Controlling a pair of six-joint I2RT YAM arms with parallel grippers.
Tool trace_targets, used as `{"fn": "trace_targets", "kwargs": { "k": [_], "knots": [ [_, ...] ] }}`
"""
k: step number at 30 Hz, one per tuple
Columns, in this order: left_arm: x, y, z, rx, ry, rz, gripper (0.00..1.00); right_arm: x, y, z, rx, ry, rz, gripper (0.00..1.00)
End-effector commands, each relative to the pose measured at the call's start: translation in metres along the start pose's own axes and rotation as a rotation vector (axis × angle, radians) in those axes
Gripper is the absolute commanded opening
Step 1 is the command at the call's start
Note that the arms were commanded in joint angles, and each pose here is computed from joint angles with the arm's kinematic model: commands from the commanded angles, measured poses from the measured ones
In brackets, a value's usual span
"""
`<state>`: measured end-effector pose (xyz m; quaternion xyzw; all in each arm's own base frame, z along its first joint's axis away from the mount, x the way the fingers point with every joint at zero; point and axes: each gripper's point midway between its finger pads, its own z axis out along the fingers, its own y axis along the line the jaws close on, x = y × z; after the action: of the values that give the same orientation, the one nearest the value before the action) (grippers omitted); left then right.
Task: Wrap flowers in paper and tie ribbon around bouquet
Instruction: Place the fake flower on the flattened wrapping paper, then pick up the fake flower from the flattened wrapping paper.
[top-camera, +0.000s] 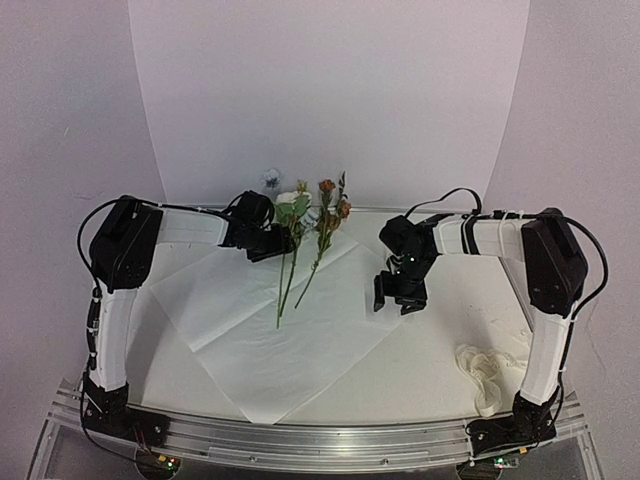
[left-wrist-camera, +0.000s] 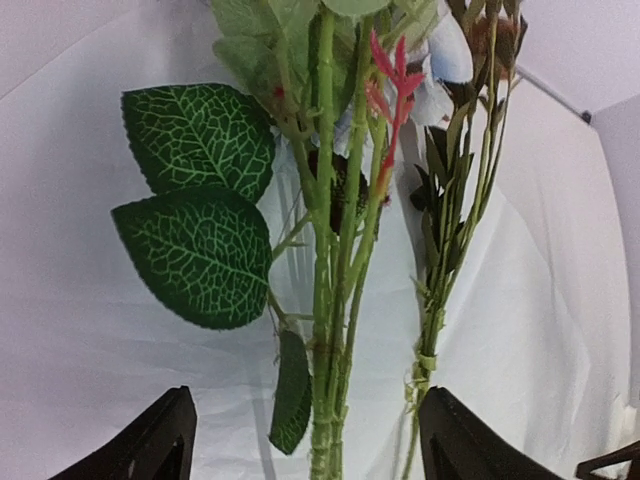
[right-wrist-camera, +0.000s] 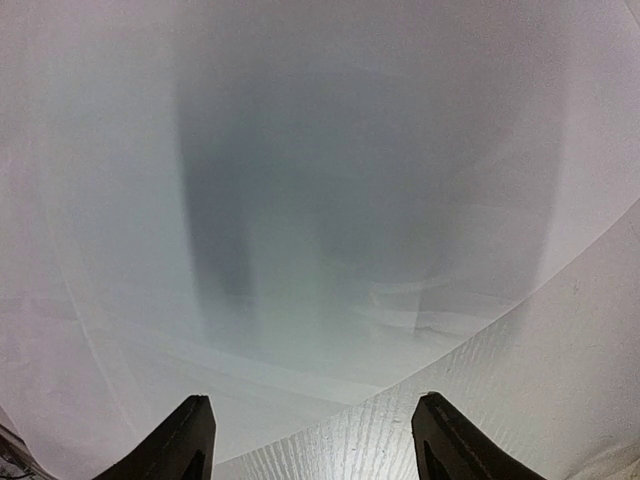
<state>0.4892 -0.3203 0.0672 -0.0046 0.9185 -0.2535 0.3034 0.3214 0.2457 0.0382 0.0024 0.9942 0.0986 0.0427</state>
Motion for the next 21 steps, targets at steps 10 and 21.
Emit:
{"fn": "trace_targets", "kwargs": {
  "k": [10,21],
  "knots": [
    [-0.018,-0.055,-0.055,0.095,-0.035,0.119,0.67,-0.011,0.006,-0.032,0.007,-0.081,-0.016,0.68],
    [0.0,-0.091,0.03,-0.008,0.034,0.313,0.66,0.011,-0.031,-0.036,0.032,-0.092,0.045,0.62]
  ]
}}
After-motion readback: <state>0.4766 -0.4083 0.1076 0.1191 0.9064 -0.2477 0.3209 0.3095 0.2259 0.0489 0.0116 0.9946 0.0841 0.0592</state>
